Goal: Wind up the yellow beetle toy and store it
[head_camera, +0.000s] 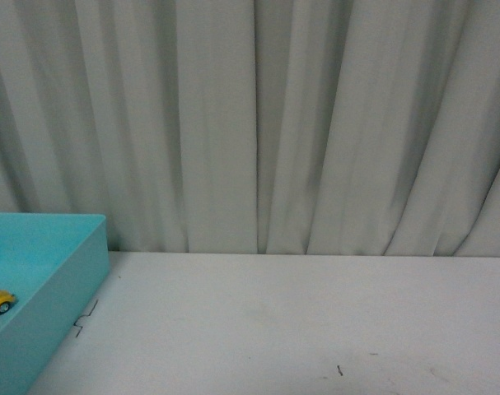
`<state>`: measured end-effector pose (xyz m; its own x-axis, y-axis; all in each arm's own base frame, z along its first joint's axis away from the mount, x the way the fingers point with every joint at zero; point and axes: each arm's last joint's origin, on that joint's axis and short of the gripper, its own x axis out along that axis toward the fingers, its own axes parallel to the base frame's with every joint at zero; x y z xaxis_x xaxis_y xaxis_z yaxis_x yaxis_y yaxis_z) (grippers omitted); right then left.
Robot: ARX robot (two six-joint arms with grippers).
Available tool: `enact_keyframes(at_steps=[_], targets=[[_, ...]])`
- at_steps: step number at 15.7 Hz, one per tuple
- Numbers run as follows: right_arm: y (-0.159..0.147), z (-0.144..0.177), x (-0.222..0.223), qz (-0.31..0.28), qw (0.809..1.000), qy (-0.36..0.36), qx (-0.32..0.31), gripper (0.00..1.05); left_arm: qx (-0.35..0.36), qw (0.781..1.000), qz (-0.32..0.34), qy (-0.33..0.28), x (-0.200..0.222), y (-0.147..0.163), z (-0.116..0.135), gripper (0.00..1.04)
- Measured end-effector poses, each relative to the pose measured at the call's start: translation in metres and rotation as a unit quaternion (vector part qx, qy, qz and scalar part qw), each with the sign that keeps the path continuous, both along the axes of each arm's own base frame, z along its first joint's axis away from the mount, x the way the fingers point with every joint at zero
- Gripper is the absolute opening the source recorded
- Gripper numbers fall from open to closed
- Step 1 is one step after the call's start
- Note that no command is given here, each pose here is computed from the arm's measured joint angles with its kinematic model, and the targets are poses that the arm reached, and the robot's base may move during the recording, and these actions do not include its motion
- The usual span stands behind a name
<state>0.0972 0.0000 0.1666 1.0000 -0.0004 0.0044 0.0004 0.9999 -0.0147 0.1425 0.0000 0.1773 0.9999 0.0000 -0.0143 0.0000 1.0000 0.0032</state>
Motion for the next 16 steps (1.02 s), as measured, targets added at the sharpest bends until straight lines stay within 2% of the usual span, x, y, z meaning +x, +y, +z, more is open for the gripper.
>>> enact_keyframes(at_steps=[4,5,16], targets=[[0.000,0.000,0.000,0.000,1.000,0.000,0.000,0.98,0.000,1.000,0.000,-0.015,-0.012,0.000,-0.008,0.02],[0.000,0.000,0.000,0.000,1.000,0.000,0.000,0.98,0.000,1.000,0.000,0.000,-0.013,0.000,-0.011,0.02],[0.000,0.000,0.000,0.000,1.000,0.000,0.000,0.98,0.000,1.000,0.000,-0.013,-0.032,0.000,-0.008,0.02]])
